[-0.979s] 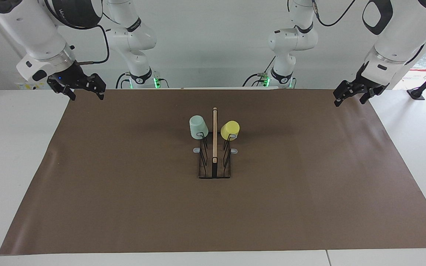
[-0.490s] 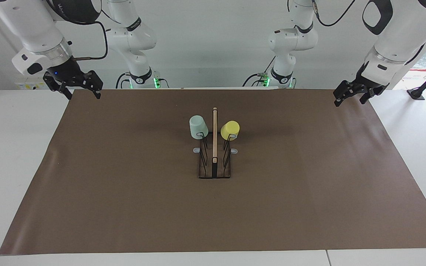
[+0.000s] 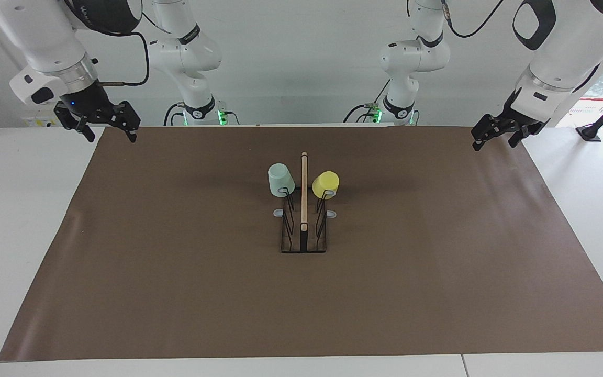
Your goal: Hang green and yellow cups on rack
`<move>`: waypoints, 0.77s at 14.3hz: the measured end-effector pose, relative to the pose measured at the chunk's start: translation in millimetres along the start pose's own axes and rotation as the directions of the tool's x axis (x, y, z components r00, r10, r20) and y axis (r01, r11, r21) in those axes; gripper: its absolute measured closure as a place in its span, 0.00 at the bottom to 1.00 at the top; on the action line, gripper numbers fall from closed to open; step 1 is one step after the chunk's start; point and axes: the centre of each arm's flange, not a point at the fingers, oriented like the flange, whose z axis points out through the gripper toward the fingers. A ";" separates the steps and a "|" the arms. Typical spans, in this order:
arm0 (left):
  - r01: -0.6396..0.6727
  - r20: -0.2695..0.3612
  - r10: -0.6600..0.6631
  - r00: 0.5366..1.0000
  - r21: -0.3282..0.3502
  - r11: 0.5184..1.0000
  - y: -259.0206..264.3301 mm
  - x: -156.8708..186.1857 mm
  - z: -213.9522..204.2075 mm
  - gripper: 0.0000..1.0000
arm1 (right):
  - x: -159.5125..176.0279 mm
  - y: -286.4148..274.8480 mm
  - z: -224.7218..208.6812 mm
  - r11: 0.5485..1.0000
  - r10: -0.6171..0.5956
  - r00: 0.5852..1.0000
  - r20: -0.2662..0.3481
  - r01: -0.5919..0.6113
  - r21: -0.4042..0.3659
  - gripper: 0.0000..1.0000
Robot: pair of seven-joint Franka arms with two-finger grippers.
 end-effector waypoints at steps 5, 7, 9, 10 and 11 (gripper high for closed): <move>0.000 -0.024 0.000 1.000 -0.001 1.000 -0.2 2.4 -2.3 0.00 | 0.1 0.1 -0.4 1.000 0.000 1.000 -0.002 0.000 0.000 0.00; 0.000 -0.033 0.000 0.999 -0.002 1.000 -0.1 3.4 -3.1 0.00 | 0.1 0.0 -0.4 1.000 0.000 1.000 -0.002 0.000 0.000 0.00; 0.000 -0.038 -0.001 0.999 -0.002 1.000 -0.1 3.9 -3.6 0.00 | 0.1 0.0 -0.4 1.000 0.000 1.000 -0.002 0.000 0.000 0.00; 0.001 -0.039 -0.001 0.999 -0.002 1.000 -0.2 4.0 -3.7 0.00 | 0.1 0.0 -0.4 1.000 0.000 1.000 -0.002 0.000 0.000 0.00; 0.001 -0.040 -0.001 0.999 -0.002 1.000 -0.2 4.1 -3.7 0.00 | 0.1 0.1 -0.4 1.000 0.000 1.000 -0.002 0.000 0.000 0.00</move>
